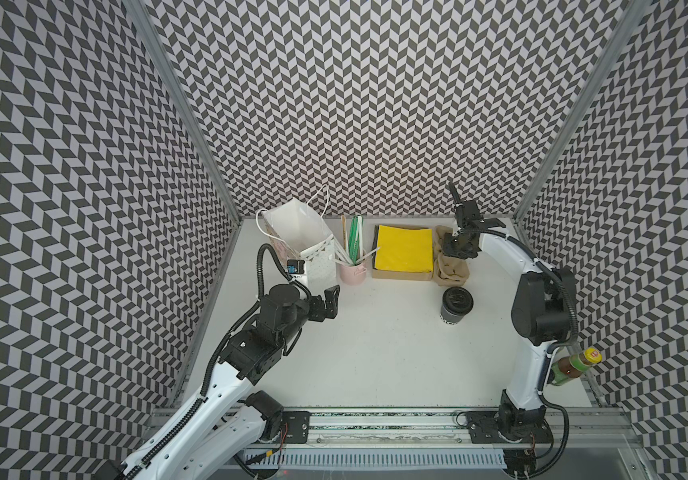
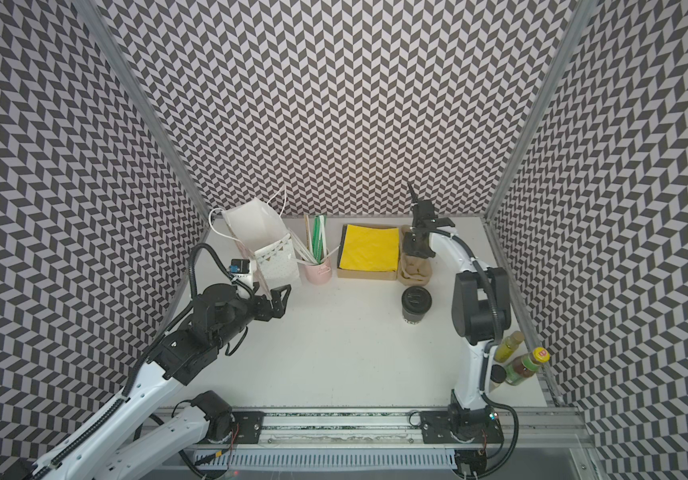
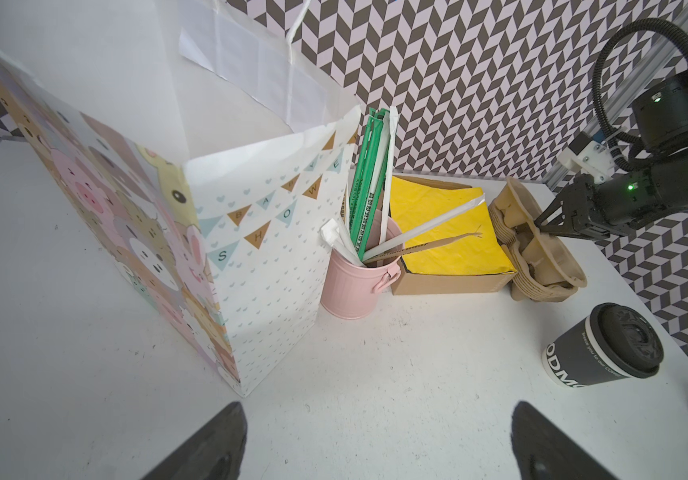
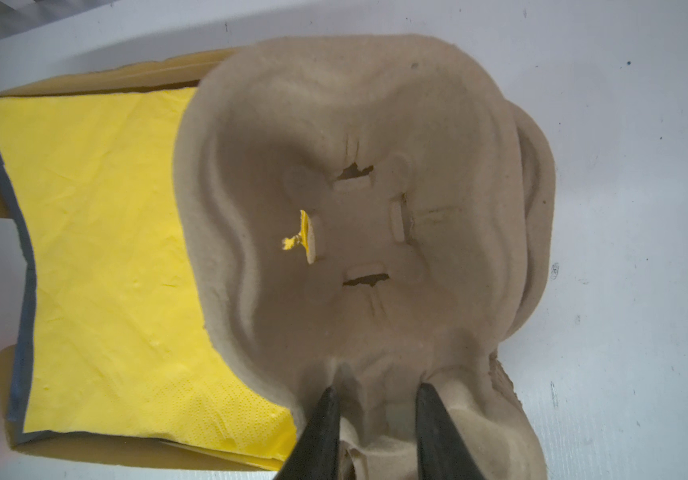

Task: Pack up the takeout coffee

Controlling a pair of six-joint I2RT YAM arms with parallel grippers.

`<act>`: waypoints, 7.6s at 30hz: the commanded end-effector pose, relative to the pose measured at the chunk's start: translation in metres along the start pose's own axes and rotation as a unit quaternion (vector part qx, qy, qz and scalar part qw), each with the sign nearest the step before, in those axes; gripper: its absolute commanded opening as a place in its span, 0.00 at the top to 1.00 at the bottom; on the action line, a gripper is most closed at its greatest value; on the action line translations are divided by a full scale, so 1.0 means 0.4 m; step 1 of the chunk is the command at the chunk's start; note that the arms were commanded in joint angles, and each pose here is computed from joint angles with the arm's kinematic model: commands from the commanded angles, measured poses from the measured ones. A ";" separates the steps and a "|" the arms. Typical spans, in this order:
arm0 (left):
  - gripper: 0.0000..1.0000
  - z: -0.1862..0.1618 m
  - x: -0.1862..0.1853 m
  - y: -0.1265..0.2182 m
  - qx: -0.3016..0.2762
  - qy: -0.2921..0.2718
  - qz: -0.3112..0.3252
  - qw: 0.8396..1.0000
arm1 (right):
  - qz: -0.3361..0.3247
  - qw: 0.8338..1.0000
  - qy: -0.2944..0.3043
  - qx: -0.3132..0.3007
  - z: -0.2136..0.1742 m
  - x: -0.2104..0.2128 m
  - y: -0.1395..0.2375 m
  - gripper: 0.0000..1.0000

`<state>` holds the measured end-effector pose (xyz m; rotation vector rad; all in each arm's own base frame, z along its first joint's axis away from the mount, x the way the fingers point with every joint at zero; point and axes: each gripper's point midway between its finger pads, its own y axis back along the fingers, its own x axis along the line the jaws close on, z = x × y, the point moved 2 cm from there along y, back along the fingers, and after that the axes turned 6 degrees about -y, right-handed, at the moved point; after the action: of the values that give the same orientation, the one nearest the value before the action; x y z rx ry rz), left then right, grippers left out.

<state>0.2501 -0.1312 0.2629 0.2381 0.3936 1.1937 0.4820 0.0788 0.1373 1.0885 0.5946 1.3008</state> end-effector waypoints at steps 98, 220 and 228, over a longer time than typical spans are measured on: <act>0.01 -0.019 -0.017 -0.012 0.014 -0.012 -0.014 1.000 | 0.051 0.998 -0.016 -0.023 0.039 -0.007 -0.012 0.79; 0.00 -0.022 -0.029 -0.013 0.017 -0.014 -0.030 0.999 | -0.113 0.991 0.021 0.065 0.002 -0.046 -0.128 0.55; 0.00 -0.020 -0.028 -0.011 0.015 -0.014 -0.030 0.999 | -0.121 0.989 0.023 0.077 -0.015 -0.057 -0.144 0.77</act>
<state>0.2477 -0.1424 0.2573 0.2628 0.4052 1.1339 0.5123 0.0676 0.1109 1.0306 0.7559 1.1341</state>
